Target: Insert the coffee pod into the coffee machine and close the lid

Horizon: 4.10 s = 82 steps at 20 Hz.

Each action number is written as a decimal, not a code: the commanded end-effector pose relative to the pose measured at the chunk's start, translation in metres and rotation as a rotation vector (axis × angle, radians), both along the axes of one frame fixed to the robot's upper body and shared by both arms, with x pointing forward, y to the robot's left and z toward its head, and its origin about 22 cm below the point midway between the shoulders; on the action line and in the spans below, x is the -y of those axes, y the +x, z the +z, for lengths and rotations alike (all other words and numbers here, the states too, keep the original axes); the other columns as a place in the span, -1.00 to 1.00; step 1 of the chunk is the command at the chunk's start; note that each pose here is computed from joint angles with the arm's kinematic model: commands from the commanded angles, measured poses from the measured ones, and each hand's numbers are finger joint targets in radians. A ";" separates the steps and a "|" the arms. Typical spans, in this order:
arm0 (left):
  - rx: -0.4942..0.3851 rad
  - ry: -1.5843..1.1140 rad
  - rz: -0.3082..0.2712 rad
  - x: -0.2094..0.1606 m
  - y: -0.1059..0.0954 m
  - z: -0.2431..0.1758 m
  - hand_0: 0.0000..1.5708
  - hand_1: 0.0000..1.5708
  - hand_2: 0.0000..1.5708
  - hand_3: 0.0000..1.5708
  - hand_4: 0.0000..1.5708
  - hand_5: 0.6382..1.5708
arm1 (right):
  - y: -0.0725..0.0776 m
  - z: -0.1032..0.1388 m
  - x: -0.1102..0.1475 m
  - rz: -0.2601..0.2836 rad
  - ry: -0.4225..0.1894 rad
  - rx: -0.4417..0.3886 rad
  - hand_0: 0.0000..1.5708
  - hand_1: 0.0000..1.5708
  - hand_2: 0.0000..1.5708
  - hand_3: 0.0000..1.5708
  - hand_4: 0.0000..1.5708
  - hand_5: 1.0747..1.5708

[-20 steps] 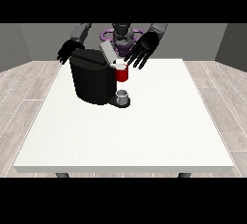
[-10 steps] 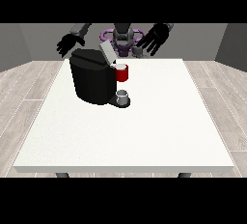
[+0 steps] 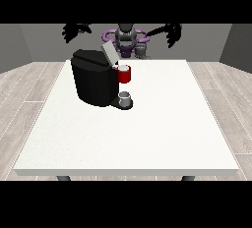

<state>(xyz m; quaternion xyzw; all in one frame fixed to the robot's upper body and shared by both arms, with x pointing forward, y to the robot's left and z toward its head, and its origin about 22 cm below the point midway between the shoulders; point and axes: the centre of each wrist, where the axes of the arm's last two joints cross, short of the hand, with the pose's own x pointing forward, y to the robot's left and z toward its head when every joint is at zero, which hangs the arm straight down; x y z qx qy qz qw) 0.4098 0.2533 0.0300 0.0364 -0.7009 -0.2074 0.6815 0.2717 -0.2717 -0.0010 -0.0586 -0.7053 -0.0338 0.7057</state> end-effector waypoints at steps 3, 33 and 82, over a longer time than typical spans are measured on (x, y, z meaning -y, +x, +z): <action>-0.109 -0.172 0.050 0.000 -0.031 -0.052 -1.00 -1.00 -1.00 -1.00 -0.73 1.00 | 0.015 0.038 -0.025 0.094 -0.033 0.041 -1.00 -1.00 -1.00 -1.00 -1.00 1.00; -0.004 -0.356 0.061 0.024 -0.102 -0.035 -1.00 -1.00 -1.00 -1.00 -1.00 1.00 | 0.072 0.038 -0.026 0.213 -0.066 0.079 -1.00 -1.00 -1.00 -1.00 -1.00 1.00; 0.067 -0.336 0.144 -0.017 -0.103 -0.010 -1.00 -1.00 -1.00 -1.00 -1.00 1.00 | 0.133 0.104 -0.116 0.460 -0.255 0.223 -1.00 -1.00 -1.00 -1.00 -0.84 1.00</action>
